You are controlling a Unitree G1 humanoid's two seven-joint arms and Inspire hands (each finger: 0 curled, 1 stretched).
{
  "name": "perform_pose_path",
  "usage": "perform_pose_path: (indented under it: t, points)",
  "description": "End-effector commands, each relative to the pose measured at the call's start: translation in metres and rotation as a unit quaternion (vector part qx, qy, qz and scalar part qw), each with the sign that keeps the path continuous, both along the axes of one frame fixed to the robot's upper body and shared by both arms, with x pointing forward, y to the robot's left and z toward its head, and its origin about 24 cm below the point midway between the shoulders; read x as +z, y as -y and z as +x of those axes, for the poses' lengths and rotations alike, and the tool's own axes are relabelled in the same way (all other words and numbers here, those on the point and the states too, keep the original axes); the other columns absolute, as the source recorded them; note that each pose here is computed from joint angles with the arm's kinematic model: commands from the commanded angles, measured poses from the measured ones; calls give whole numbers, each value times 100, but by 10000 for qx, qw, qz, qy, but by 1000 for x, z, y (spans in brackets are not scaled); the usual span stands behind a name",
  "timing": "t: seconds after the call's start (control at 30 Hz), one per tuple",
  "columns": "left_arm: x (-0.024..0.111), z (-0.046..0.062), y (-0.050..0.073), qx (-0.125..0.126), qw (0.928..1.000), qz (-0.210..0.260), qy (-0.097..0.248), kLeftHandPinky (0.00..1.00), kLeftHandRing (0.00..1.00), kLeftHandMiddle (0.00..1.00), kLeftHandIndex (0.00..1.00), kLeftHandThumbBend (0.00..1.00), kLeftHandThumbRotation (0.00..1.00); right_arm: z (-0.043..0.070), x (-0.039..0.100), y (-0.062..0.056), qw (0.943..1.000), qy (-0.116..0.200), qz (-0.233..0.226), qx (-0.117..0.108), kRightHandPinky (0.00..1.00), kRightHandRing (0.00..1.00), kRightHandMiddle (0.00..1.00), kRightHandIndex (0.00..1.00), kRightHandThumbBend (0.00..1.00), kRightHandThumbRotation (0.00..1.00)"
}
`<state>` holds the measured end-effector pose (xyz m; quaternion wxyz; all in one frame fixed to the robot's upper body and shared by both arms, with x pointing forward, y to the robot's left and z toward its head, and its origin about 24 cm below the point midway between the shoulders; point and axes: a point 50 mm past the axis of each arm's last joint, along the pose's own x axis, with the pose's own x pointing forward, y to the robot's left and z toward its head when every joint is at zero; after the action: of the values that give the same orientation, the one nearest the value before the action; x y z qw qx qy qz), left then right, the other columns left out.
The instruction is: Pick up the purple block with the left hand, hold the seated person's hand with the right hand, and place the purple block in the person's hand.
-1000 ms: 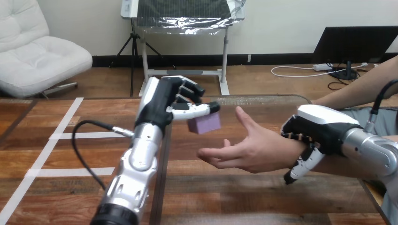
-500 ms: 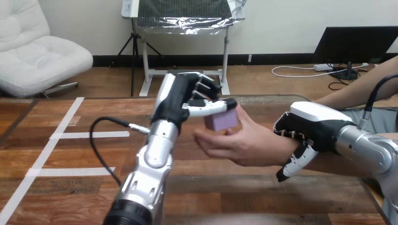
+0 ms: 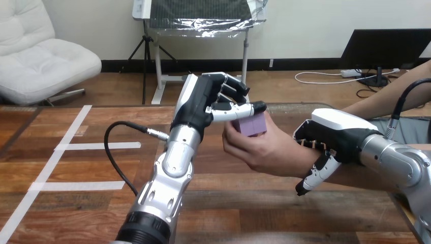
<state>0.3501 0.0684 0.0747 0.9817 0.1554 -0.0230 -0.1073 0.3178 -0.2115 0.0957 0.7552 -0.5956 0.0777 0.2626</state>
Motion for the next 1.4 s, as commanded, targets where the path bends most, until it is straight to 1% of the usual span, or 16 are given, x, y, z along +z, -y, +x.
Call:
perform_pose_path:
  t: [0.0, 0.3, 0.5, 0.6, 0.73, 0.97, 1.17, 1.2, 1.3, 1.37]
  points:
    - [30, 7, 17, -284, 9986, -108, 437, 35, 40, 44, 44, 69, 0, 2, 1, -10, 9998, 27, 200, 93, 26, 34, 43, 47, 85, 10]
    - [26, 5, 19, -338, 9988, -175, 309, 34, 39, 44, 44, 71, 0, 3, 1, -9, 9997, 53, 235, 62, 23, 30, 40, 47, 84, 10]
    - [22, 4, 21, -351, 9990, -184, 199, 34, 39, 43, 44, 71, 0, 3, 1, -8, 9997, 69, 238, 8, 24, 31, 41, 47, 84, 10]
    - [21, 3, 21, -349, 9992, -157, 143, 34, 38, 43, 44, 71, 0, 3, 2, -7, 9997, 84, 244, 18, 25, 33, 42, 47, 84, 9]
    - [20, 3, 20, -356, 9992, -126, 129, 35, 39, 44, 44, 70, 0, 3, 2, -6, 9996, 99, 263, 22, 27, 34, 43, 47, 85, 9]
    - [18, 2, 18, -373, 9991, -121, 171, 35, 40, 44, 44, 68, 0, 4, 2, -5, 9997, 107, 236, -18, 27, 34, 44, 47, 85, 9]
    - [16, 2, 16, -366, 9992, -38, 182, 36, 40, 44, 44, 67, 0, 4, 1, -4, 9996, 72, 256, -32, 25, 32, 42, 48, 84, 9]
    - [16, 2, 16, -345, 9992, 31, 190, 36, 40, 44, 44, 67, 0, 3, 1, -4, 9997, 70, 252, -27, 25, 32, 42, 48, 84, 9]
    - [16, 2, 15, -318, 9991, 190, 197, 36, 41, 45, 45, 68, 0, 3, 0, -4, 9997, 70, 243, 2, 25, 32, 42, 48, 84, 10]
    - [16, 2, 14, -322, 9989, 270, 188, 38, 44, 47, 47, 70, 0, 3, 0, -4, 9997, 72, 237, 29, 26, 34, 44, 48, 84, 11]
